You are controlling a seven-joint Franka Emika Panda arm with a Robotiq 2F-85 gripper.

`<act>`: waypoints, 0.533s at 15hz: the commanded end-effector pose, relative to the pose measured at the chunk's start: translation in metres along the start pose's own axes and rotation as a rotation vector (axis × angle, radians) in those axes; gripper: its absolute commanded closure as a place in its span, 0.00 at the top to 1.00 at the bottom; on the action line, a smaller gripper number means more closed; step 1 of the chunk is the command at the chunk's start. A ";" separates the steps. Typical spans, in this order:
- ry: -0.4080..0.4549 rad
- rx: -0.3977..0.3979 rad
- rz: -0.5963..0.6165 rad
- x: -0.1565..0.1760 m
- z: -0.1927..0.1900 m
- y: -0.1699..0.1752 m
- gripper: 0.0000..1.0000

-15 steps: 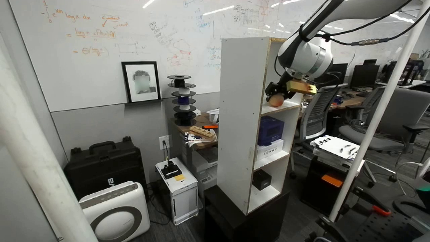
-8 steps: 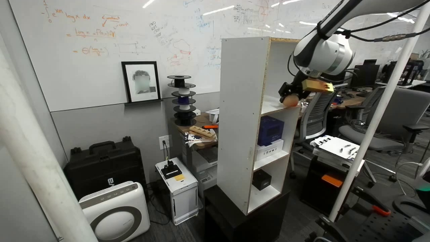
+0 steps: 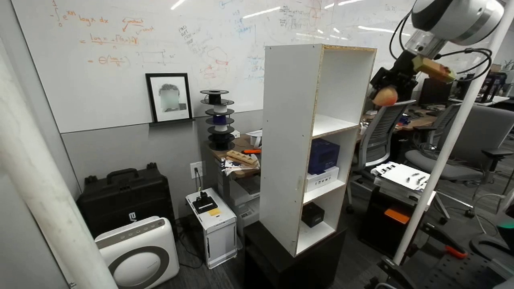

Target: Put the peach plush toy on top of the shelf

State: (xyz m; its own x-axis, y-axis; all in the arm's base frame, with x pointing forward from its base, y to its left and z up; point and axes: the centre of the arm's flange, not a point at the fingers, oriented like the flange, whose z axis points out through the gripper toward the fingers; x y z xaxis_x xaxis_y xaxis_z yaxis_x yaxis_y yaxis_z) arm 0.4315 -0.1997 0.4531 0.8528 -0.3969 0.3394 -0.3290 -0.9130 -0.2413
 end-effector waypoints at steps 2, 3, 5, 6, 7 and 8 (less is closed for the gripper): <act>0.146 0.156 0.135 0.022 -0.121 -0.013 0.53; 0.183 0.185 0.167 0.032 -0.146 -0.017 0.53; 0.260 0.239 0.240 0.058 -0.191 -0.033 0.53; 0.306 0.265 0.273 0.072 -0.206 -0.042 0.53; 0.340 0.290 0.307 0.087 -0.217 -0.049 0.53; 0.364 0.313 0.332 0.102 -0.226 -0.054 0.53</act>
State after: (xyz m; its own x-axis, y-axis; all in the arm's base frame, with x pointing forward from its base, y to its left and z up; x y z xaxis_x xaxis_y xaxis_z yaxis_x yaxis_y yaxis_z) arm 0.4021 -0.2091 0.6585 0.5965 -0.6475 0.4743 -0.3695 -0.7461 -0.5539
